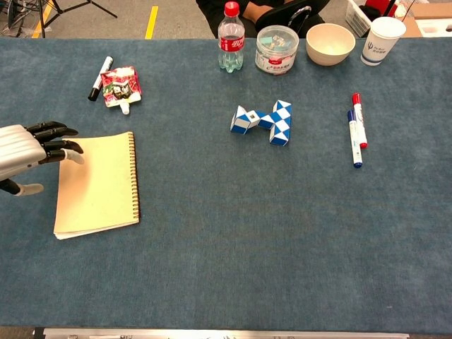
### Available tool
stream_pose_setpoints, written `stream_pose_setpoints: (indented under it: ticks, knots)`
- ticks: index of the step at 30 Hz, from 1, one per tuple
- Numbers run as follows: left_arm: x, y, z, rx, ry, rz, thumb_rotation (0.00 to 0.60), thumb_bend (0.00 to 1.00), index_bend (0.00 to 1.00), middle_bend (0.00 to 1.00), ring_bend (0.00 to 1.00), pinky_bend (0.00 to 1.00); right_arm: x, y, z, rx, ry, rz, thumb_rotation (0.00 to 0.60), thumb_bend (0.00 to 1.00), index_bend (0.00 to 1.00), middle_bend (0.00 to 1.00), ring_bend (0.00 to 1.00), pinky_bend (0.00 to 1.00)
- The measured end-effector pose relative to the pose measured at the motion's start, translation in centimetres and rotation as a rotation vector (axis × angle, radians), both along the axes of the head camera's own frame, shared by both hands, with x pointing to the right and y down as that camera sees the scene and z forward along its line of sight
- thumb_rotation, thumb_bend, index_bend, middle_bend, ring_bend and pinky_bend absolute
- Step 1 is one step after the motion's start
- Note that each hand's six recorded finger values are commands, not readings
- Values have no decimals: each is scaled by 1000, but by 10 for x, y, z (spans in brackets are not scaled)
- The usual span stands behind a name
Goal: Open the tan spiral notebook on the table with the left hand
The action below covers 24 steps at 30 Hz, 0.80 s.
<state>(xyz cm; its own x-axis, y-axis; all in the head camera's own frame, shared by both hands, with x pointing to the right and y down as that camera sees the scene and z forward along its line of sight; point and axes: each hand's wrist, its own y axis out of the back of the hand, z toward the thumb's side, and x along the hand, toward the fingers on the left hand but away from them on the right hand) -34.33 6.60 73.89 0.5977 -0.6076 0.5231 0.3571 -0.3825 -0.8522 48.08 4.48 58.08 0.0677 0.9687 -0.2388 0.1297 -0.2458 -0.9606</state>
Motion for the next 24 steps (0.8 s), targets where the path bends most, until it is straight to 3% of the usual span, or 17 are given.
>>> stream_pose_setpoints:
  ticks: [14, 24]
  knots:
    - [-5, 11, 17, -13, 101, -55, 600, 174, 208, 178, 51, 75, -6, 3, -6, 9, 12, -3, 600, 395, 339, 275, 209, 306]
    - [-2, 14, 28, -28, 126, -74, 600, 174, 208, 176, 51, 75, -8, 3, -8, 13, 17, -3, 600, 395, 339, 275, 208, 306]
